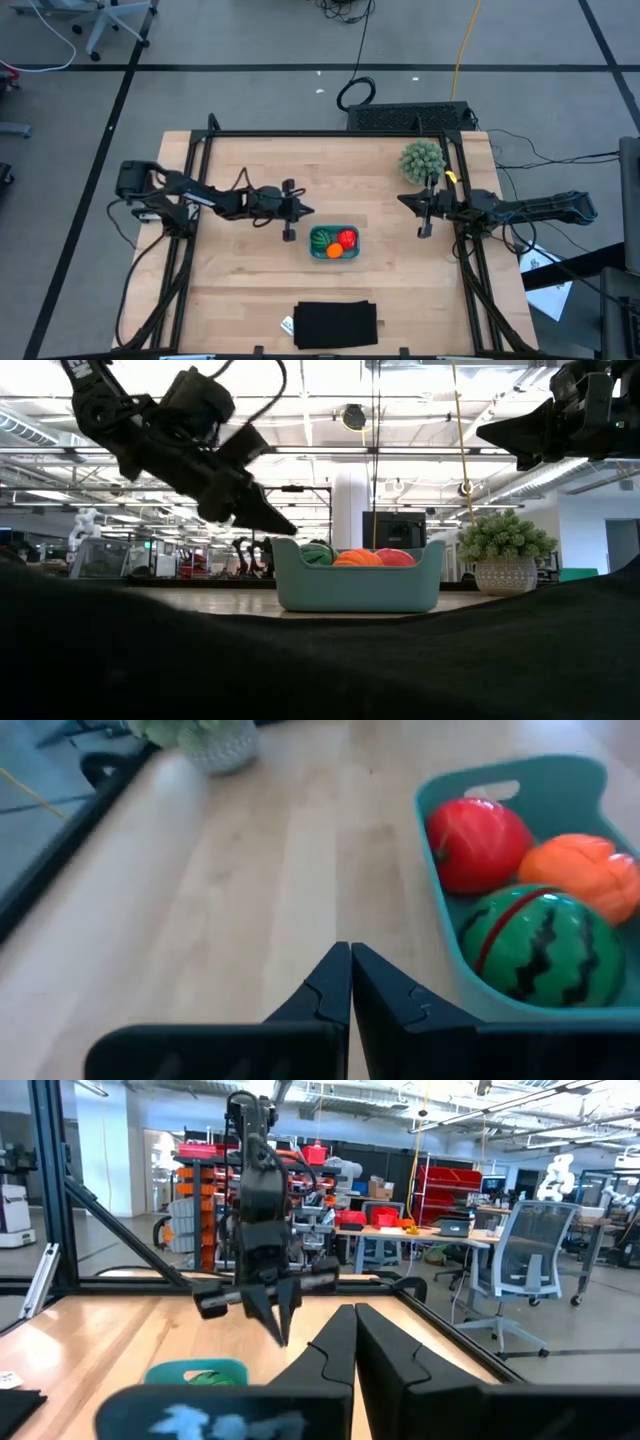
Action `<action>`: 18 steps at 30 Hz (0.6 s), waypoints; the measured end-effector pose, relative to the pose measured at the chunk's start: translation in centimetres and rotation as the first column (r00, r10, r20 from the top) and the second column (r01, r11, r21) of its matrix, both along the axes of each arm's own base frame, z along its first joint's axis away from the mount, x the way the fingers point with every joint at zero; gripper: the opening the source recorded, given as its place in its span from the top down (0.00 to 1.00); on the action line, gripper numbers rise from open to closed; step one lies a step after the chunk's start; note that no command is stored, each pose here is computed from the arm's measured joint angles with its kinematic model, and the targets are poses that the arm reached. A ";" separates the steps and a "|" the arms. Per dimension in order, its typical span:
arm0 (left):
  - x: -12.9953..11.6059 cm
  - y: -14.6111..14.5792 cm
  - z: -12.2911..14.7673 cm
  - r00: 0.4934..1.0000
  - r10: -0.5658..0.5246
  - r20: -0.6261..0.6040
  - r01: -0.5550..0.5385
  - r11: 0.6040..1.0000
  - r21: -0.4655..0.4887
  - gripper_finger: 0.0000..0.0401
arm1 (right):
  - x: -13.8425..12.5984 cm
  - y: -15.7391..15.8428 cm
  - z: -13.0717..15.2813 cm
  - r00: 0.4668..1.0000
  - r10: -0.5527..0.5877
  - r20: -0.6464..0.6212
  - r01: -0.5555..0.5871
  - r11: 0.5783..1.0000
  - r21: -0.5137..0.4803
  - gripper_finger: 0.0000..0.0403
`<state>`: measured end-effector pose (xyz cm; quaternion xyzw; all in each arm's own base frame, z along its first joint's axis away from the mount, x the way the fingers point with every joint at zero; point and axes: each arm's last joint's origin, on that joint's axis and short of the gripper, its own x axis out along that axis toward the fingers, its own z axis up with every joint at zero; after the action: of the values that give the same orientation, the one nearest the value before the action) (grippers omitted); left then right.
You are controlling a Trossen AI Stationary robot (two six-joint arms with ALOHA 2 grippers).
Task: Pick and placing Produce into tupperware
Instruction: Return to Home Position
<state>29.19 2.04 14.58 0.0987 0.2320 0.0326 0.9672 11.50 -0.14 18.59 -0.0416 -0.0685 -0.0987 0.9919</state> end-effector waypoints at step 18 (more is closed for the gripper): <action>-9.6 -1.7 4.3 0.943 -0.030 0.331 0.012 0.998 0.056 0.99 | -0.6 0.0 0.7 0.998 0.030 -0.056 -0.030 1.000 0.007 1.00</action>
<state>19.56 0.35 18.86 0.1199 0.0638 0.0448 0.9897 10.86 -0.09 19.29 -0.0403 -0.0411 -0.0827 0.9949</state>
